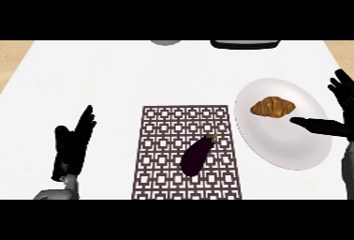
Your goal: Pick the croissant from the placemat and place it in the plate
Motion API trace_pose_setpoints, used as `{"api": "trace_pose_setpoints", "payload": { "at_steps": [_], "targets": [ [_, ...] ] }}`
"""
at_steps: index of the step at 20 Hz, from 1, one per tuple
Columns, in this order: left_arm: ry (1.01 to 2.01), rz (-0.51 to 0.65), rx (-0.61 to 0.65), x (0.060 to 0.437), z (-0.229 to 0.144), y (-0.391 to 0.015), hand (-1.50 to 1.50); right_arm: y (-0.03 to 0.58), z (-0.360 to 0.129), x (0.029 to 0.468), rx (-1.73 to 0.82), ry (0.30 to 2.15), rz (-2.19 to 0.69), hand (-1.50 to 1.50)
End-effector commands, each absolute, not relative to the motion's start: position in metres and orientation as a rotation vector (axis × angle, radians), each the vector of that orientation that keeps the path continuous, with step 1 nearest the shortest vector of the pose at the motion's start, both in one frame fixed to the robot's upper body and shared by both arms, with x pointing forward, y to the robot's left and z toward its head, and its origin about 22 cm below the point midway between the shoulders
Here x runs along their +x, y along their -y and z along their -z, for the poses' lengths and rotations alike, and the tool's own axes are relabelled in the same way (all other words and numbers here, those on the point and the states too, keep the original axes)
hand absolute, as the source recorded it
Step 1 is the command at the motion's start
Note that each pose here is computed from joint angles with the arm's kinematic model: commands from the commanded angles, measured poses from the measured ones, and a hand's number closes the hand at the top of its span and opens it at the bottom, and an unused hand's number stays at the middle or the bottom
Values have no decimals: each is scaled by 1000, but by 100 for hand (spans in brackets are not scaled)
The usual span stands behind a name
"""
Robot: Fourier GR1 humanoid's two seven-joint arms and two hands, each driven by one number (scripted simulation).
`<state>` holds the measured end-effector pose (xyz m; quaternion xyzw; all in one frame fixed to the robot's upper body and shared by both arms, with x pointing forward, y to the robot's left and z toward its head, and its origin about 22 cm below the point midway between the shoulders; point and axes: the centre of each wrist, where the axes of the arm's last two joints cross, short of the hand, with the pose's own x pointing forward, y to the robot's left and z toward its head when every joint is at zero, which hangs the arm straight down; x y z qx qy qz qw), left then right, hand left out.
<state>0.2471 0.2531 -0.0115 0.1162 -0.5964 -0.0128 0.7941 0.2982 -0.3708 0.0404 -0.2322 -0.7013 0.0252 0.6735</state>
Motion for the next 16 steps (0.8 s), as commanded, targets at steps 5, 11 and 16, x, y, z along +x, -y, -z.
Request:
{"api": "trace_pose_setpoints", "payload": {
  "at_steps": [5, 11, 16],
  "targets": [
    [1278, 23, 265, 248, 7, -243, 0, 391, -17, 265, -421, 1649, -51, -150],
    [1274, 38, 235, 244, 10, -260, 0, 377, 0, 285, -485, 1645, -60, -150],
    [1284, 18, 252, 266, 0, -242, 0, 368, -12, 265, -522, 1598, -53, -150]
  ]
}}
